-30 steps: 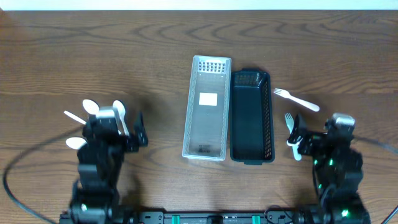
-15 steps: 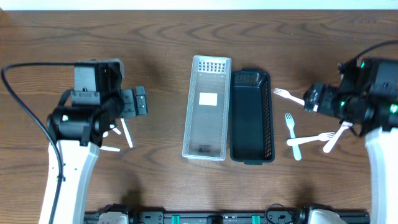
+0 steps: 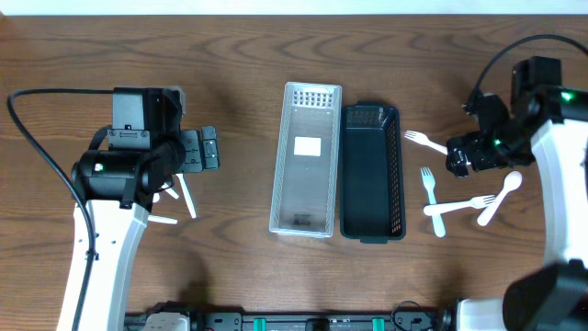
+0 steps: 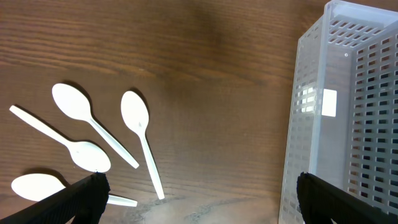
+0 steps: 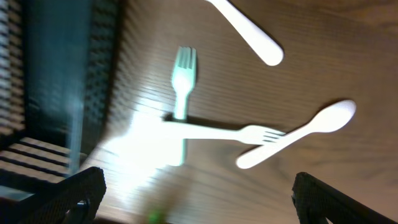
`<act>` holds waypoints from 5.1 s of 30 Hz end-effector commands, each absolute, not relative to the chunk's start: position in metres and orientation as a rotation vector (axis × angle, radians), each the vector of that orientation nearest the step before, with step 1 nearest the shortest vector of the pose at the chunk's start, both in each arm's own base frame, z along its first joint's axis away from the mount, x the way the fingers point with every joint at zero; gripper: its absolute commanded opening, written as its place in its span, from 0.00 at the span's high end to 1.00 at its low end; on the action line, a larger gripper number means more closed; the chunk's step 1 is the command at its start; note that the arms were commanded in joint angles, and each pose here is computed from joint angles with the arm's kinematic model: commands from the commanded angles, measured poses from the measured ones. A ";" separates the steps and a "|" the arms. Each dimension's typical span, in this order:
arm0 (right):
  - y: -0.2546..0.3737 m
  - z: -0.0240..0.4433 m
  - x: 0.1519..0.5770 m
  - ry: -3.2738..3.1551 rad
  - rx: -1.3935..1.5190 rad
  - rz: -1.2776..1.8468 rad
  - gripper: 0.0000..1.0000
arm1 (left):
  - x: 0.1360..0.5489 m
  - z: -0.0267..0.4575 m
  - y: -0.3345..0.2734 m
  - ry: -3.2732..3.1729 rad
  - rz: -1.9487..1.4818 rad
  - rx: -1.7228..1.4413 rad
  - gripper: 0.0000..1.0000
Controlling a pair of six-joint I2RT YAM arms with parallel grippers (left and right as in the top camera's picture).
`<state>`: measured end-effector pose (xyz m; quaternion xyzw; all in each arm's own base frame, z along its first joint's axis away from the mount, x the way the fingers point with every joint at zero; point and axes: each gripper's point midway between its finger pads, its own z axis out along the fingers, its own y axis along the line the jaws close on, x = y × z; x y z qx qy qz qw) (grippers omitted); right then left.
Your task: Pack container
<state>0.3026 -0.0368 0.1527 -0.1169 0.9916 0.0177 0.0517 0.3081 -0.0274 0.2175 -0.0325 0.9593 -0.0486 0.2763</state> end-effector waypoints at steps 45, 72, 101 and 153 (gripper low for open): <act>0.049 0.004 0.415 2.686 -1.102 0.354 0.01 | 0.308 0.222 -0.026 2.573 -0.150 -0.167 0.02; 0.019 -0.003 0.404 2.832 -1.088 0.152 0.12 | 0.308 0.222 -0.026 2.574 -0.150 -0.167 0.02; 0.019 -0.003 0.402 2.838 -1.089 0.155 0.61 | 0.308 0.222 -0.026 2.574 -0.150 -0.167 0.02; 0.016 -0.002 0.415 2.840 -0.966 0.111 0.99 | 0.297 0.215 -0.025 2.626 -0.143 -0.172 0.02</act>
